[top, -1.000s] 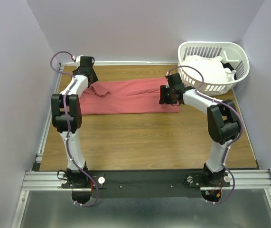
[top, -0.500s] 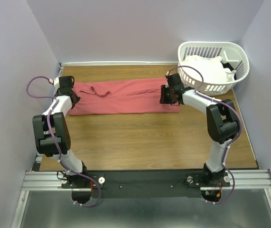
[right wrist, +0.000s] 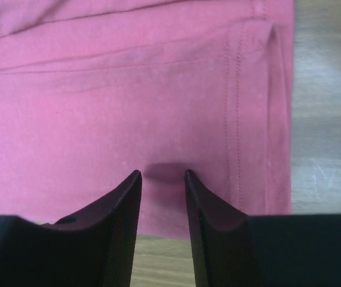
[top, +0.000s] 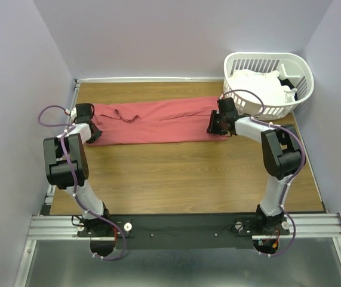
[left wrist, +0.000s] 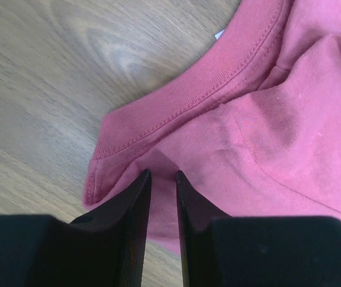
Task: Fold and stack the t-shirts
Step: Fold the tshirt
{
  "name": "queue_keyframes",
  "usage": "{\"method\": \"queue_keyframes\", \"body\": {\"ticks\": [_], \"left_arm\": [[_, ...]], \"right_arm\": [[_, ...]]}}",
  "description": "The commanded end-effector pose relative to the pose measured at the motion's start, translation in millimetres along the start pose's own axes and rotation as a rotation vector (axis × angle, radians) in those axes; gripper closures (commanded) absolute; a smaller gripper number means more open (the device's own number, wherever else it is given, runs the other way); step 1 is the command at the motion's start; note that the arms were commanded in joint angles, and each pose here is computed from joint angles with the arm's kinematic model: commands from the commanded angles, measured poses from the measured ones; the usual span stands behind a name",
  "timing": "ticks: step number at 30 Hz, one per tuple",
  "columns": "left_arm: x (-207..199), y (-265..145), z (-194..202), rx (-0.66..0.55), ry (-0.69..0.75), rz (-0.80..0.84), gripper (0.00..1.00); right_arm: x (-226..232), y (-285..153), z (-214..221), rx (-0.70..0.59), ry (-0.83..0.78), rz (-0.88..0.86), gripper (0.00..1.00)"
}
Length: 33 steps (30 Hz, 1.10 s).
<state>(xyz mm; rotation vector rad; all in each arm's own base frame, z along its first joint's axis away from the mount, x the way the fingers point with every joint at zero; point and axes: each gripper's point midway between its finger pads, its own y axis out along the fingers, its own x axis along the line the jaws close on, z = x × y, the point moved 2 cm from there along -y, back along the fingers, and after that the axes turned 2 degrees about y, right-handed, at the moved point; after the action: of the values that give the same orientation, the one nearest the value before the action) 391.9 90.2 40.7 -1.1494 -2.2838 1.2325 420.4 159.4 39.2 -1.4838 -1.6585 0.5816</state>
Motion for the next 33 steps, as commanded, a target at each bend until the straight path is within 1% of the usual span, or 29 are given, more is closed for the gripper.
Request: {"method": "queue_keyframes", "body": {"ticks": [1,2,4,7,8,9,11,12,13,16,17,18,19,20,21,22,23,25,26,27,29,30,32,33], "left_arm": [[22,-4,35,0.099,0.003,-0.041,0.69],[26,-6,45,0.118,0.003,-0.044,0.69],[28,-13,49,0.116,-0.005,-0.035,0.69],[32,-25,70,0.159,-0.023,0.001,0.69],[32,-29,76,0.168,-0.028,0.011,0.69],[33,-33,81,0.173,-0.037,0.023,0.72],[35,-46,91,0.160,-0.064,0.051,0.73],[36,-56,94,0.139,-0.071,0.066,0.73],[35,-61,94,0.123,-0.079,0.078,0.73],[28,-82,81,0.060,-0.094,0.142,0.68],[23,-89,77,0.045,-0.091,0.167,0.64],[17,-102,63,-0.006,-0.089,0.205,0.61],[13,-109,59,-0.020,-0.083,0.224,0.59],[9,-116,53,-0.040,-0.073,0.244,0.53],[1,-129,43,-0.082,-0.063,0.279,0.50],[-3,-135,38,-0.101,-0.059,0.295,0.47],[-7,-139,36,-0.112,-0.057,0.313,0.42],[-21,-148,30,-0.140,-0.050,0.369,0.39],[-26,-149,31,-0.137,-0.046,0.387,0.36],[-30,-149,31,-0.140,-0.044,0.401,0.36],[-46,-145,34,-0.107,-0.014,0.442,0.36],[-51,-139,32,-0.092,-0.002,0.436,0.36],[-58,-132,27,-0.095,0.022,0.429,0.36],[-61,-126,25,-0.091,0.027,0.418,0.36]], "right_arm": [[-41,-6,52,0.125,0.090,0.109,0.57],[-47,-10,58,0.128,0.099,0.134,0.57],[-55,-22,68,0.135,0.122,0.158,0.57],[-80,-53,101,0.167,0.159,0.220,0.57],[-87,-54,112,0.193,0.166,0.240,0.57],[-91,-64,112,0.174,0.170,0.251,0.57],[-98,-76,118,0.180,0.151,0.285,0.55],[-99,-85,114,0.156,0.144,0.288,0.54],[-100,-91,114,0.161,0.124,0.289,0.53],[-82,-108,91,0.104,0.104,0.205,0.52],[-74,-114,82,0.081,0.096,0.166,0.52],[-61,-118,76,0.075,0.090,0.095,0.51],[-45,-128,58,0.027,0.066,0.023,0.50],[-30,-133,52,0.011,0.028,-0.026,0.49],[-16,-137,45,-0.008,-0.004,-0.071,0.48],[9,-142,35,-0.044,-0.073,-0.124,0.48],[23,-144,29,-0.065,-0.111,-0.143,0.48],[57,-140,15,-0.099,-0.209,-0.189,0.48],[83,-137,23,-0.089,-0.276,-0.224,0.48],[99,-134,24,-0.089,-0.316,-0.245,0.48],[131,-126,22,-0.104,-0.417,-0.281,0.48],[157,-116,23,-0.114,-0.472,-0.293,0.49],[186,-104,31,-0.106,-0.568,-0.326,0.51],[204,-90,29,-0.106,-0.592,-0.341,0.51]]}}
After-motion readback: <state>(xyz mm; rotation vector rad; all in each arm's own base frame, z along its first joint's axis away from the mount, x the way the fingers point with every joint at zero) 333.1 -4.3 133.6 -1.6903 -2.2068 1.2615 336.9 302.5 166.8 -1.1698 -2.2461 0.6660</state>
